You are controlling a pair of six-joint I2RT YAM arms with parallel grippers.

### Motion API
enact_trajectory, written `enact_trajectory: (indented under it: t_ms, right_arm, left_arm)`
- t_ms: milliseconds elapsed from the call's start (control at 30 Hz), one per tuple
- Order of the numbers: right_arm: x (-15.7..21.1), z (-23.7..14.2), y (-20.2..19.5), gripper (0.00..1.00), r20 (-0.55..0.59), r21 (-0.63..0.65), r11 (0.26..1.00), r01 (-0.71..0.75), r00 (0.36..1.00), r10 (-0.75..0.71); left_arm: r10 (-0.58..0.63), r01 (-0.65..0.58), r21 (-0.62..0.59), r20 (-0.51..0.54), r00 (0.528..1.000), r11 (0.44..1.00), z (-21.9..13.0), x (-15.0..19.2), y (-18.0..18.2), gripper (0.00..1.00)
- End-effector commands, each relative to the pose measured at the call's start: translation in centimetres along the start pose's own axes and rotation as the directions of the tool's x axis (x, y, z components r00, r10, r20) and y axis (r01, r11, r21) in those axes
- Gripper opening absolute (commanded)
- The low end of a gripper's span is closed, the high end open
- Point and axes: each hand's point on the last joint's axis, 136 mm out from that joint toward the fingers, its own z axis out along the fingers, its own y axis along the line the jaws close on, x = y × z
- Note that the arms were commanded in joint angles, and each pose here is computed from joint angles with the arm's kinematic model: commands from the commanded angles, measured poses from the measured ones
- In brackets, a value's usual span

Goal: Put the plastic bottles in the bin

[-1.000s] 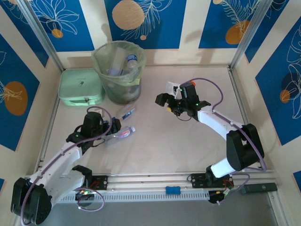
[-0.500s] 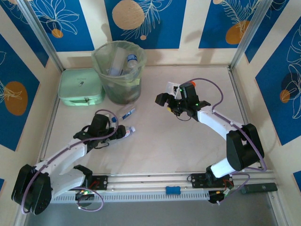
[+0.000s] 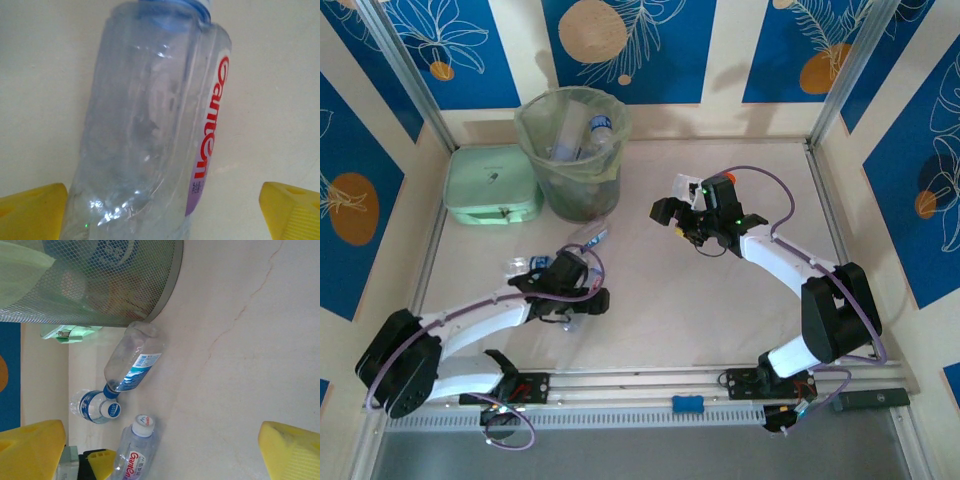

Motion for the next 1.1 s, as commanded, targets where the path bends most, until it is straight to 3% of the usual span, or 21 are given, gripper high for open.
enact_trajectory:
  t_ms: [0,300,400,533,767,1067]
  right_arm:
    - [0.0,-0.2,0.4,0.99,0.002,-0.008,1.0,0.005,1.0,-0.005]
    - [-0.3,-0.7,0.2,0.99,0.012,-0.005,1.0,0.005,1.0,-0.004]
    - [-0.2,-0.7,-0.1,0.99,0.014,0.0,1.0,0.0,1.0,0.0]
    - [-0.3,-0.8,-0.4,0.99,0.017,0.001,1.0,-0.005,1.0,0.005]
    - [-0.2,-0.6,-0.7,0.99,0.011,0.001,1.0,-0.011,1.0,0.011]
    - [0.2,-0.9,-1.1,0.99,0.01,0.004,1.0,-0.012,1.0,0.012]
  left_arm:
    - [0.053,-0.054,-0.045,-0.021,0.998,0.998,0.4,-0.1,-0.2,0.93]
    - [0.169,-0.183,-0.143,-0.106,0.98,0.973,2.1,0.5,-0.5,0.63]
    - [0.188,-0.201,-0.141,-0.097,0.977,0.97,2.0,0.1,-1.1,0.52]
    - [0.179,-0.183,-0.118,-0.047,0.983,0.976,1.2,-1.0,-2.0,0.45]
    - [0.184,-0.177,-0.051,0.175,0.967,0.983,-4.3,-6.2,-4.7,0.45]
    - [0.258,-0.247,-0.092,0.513,0.819,0.965,-13.4,-16.0,-7.6,0.42]
